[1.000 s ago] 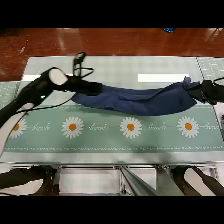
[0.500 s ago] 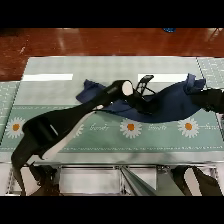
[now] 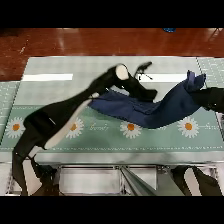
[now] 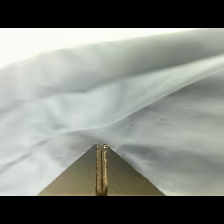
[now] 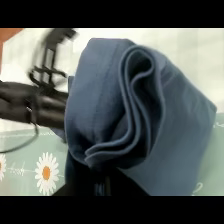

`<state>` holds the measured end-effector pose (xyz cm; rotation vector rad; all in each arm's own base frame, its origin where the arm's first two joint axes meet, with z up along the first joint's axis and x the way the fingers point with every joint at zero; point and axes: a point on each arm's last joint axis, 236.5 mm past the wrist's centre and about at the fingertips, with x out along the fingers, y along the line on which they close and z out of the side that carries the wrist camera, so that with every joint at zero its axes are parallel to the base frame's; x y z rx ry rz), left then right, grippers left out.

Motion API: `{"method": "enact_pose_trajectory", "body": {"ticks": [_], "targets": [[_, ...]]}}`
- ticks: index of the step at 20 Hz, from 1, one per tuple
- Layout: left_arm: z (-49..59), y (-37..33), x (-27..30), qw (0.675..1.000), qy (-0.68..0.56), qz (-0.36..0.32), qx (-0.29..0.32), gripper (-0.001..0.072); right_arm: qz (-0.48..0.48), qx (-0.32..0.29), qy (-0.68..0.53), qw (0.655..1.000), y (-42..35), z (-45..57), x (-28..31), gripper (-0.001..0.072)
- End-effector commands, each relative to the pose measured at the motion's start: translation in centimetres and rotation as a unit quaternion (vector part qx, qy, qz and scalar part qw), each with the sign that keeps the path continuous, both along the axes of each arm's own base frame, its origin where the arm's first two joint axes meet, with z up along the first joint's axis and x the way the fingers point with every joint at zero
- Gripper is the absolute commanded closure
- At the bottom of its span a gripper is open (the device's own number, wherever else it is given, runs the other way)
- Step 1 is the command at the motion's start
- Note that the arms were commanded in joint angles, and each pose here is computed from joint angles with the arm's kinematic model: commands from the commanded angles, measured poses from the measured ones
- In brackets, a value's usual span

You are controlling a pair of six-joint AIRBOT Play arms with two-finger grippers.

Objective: Fold the shirts.

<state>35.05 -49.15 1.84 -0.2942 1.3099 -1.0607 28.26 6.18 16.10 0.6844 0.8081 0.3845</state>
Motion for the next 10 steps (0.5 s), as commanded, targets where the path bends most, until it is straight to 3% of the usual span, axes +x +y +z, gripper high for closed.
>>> {"method": "enact_pose_trajectory", "body": {"ticks": [1, 5, 10], "targets": [[5.0, 9.9, 5.8, 0.999, -0.026, 0.034, 0.017, 0.0679, 0.014, 0.007, -0.014, 1.000, 1.0, 0.7, 1.0, 0.0686], [12.8, 24.9, 9.9, 0.983, -0.104, 0.128, 0.076, 0.0679, 0.097, 0.025, -0.007, 0.995, 6.9, 0.9, 4.3, 0.0685], [20.1, 40.8, 7.2, 0.907, -0.233, 0.273, 0.219, 0.0679, 0.193, 0.040, -0.008, 0.980, 18.7, -0.1, 10.5, 0.0686]]}}
